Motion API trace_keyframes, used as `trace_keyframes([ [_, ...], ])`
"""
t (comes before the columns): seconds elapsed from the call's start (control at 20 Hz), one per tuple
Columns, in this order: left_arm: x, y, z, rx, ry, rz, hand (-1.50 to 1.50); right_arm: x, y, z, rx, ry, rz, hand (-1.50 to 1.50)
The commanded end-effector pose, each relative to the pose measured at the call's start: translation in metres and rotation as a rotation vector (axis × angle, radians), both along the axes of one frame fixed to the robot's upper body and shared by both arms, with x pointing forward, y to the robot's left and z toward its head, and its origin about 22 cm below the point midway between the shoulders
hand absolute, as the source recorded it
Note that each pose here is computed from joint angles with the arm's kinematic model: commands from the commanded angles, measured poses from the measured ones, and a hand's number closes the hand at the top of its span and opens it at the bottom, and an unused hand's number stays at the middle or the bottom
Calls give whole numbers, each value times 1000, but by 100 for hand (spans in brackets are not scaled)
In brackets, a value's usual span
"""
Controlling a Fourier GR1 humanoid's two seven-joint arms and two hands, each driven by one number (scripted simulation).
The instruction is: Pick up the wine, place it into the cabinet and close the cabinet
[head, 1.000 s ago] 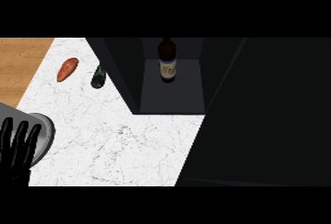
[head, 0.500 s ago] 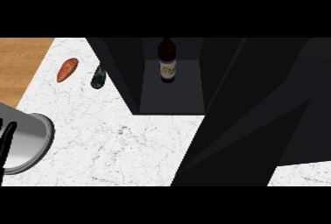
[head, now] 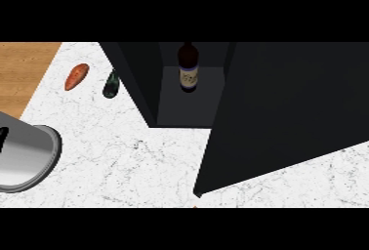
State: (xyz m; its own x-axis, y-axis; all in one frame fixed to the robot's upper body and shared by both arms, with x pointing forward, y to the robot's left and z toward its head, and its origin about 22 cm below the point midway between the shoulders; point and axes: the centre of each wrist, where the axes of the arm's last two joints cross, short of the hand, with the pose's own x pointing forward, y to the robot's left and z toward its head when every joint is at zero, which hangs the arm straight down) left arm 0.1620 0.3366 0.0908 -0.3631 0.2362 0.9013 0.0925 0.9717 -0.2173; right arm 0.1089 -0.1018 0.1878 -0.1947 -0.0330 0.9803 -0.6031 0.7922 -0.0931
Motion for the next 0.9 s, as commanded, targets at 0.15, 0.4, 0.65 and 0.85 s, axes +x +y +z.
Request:
trace_keyframes([
  [0.15, 4, -10, 6, -51, 24, -37, -150, 7, 52, 10, 30, -69, 63, 150],
  [0.4, 13, -1, 6, -30, -2, -42, -150, 24, 62, 18, 37, -39, 65, 150],
  [0.65, 22, -19, 11, -43, -1, -56, -150, 46, 74, 33, 61, -57, 72, 150],
  [0.85, 16, -23, 3, -54, 9, -29, -150, 80, 97, 48, 53, -69, 38, 150],
])
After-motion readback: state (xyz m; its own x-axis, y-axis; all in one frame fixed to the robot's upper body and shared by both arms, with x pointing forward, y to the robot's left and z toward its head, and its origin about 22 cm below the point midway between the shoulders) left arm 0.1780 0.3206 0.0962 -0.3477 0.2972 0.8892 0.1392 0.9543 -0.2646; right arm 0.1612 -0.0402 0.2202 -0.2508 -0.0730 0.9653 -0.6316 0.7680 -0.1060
